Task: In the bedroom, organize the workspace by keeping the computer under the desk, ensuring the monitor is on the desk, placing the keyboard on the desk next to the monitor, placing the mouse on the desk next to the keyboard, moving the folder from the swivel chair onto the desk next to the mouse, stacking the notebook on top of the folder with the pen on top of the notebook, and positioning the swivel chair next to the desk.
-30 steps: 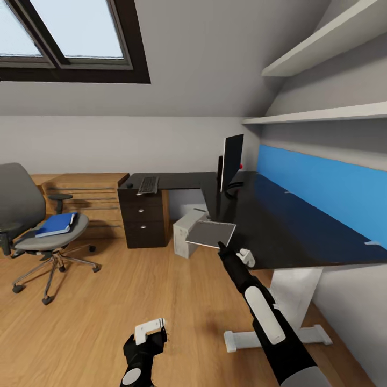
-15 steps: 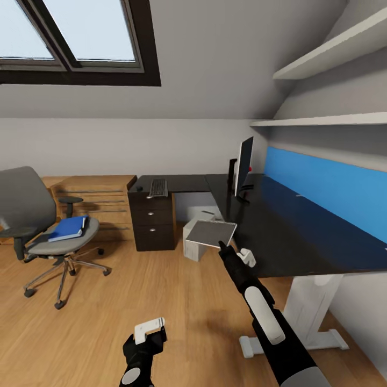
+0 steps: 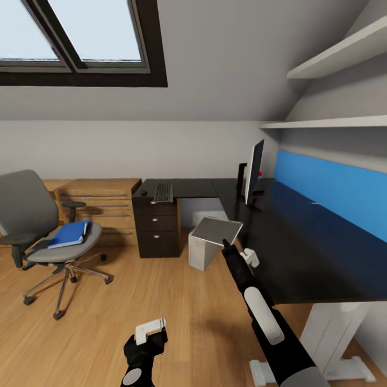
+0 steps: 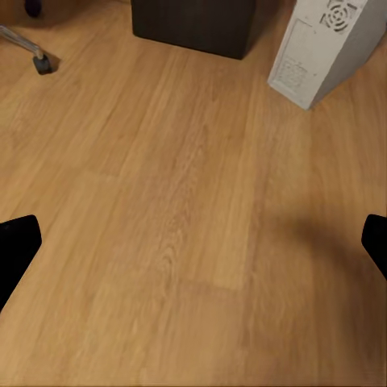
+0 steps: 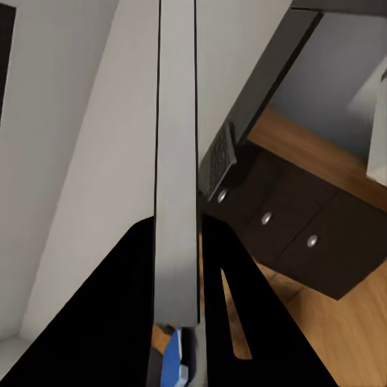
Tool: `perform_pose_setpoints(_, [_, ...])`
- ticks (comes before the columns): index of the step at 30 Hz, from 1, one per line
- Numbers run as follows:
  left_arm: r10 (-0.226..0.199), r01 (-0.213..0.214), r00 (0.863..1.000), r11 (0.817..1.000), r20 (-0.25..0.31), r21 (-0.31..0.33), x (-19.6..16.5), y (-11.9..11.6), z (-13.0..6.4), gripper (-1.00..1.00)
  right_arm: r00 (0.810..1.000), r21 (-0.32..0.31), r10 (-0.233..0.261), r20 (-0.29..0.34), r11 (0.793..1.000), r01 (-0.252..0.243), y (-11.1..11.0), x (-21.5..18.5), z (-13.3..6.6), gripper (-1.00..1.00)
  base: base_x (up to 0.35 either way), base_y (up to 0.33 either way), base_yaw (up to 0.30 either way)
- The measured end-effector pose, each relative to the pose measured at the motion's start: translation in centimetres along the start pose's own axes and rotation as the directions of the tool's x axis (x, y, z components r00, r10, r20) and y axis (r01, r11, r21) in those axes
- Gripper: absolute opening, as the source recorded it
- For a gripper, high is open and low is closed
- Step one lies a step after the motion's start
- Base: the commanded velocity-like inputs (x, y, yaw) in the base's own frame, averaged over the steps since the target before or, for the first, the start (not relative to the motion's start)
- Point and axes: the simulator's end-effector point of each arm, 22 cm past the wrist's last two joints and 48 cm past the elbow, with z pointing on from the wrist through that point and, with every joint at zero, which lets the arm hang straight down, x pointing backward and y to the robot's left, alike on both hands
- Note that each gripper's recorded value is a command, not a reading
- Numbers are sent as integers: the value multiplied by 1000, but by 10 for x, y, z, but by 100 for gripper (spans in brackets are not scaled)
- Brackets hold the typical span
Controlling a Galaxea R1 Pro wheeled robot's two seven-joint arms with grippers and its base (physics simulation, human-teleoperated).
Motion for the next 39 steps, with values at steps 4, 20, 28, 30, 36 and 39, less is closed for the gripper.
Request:
perform_pose_setpoints(4, [0,0,1000,1000,1,0,0,0,0,100,1000,1,-1,1,1000,1,0,-1,0,-100,338,38,9])
perform_pose_setpoints(20, [1,-1,1000,1000,-1,2,0,0,0,100,1000,5,-5,0,1000,5,-3,-3,0,-100,332,152,0])
perform_pose_setpoints(28, [1,-1,1000,1000,-1,2,0,0,0,100,1000,5,-5,0,1000,5,-3,-3,0,-100,317,198,0])
perform_pose_setpoints(30, [1,-1,1000,1000,-1,2,0,0,0,100,1000,5,-5,1,1000,5,-3,-4,0,-100,314,203,0])
perform_pose_setpoints(36, [1,-1,1000,1000,-1,0,0,0,0,100,1000,5,-7,2,1000,7,-3,-4,0,-100,313,204,0])
perform_pose_setpoints(39, [1,-1,1000,1000,-1,-1,0,0,0,100,1000,5,-7,3,1000,7,-3,-4,0,-100,313,200,0])
